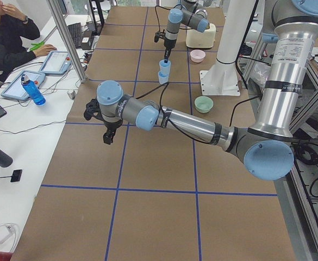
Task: Stack blue cups with both arms
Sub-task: 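Lower the right gripper's cup into the placed light-blue cup, then open the right gripper to release the stacked cup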
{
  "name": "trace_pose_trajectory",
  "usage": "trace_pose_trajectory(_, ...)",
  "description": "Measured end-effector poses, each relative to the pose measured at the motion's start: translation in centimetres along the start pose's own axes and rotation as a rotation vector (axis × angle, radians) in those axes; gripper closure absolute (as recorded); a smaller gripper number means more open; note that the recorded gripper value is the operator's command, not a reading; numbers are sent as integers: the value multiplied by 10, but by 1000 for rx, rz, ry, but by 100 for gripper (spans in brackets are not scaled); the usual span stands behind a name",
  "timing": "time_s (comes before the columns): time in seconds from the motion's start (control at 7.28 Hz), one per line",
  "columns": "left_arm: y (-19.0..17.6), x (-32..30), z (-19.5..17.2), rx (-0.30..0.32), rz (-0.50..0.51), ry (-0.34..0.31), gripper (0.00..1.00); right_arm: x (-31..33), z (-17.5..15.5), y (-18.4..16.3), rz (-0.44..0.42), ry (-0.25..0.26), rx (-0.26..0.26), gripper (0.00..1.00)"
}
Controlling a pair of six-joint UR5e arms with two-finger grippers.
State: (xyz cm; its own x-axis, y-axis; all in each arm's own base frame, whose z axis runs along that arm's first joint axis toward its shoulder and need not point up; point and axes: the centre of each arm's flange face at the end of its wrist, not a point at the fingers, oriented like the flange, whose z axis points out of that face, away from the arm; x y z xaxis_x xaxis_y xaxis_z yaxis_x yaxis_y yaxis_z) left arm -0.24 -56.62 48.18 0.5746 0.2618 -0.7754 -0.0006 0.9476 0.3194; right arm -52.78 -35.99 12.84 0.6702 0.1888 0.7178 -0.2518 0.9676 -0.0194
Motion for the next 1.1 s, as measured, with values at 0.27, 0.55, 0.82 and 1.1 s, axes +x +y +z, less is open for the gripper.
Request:
trace_pose_trajectory(0.27, 0, 0, 1, -1, -1, -1, 3, -2, 6, 1, -2, -6, -1, 100)
trace_pose_trajectory(0.55, 0, 0, 1, -1, 0, -1, 3, -3, 8, 2, -2, -11, -1, 100)
trace_pose_trajectory(0.82, 1, -1, 1, -1, -2, 0, 3, -4, 7, 1, -5, -29, 5, 100)
trace_pose_trajectory(1.1, 1, -1, 1, -2, -1, 0, 3, -4, 7, -4, -5, -41, 35, 1)
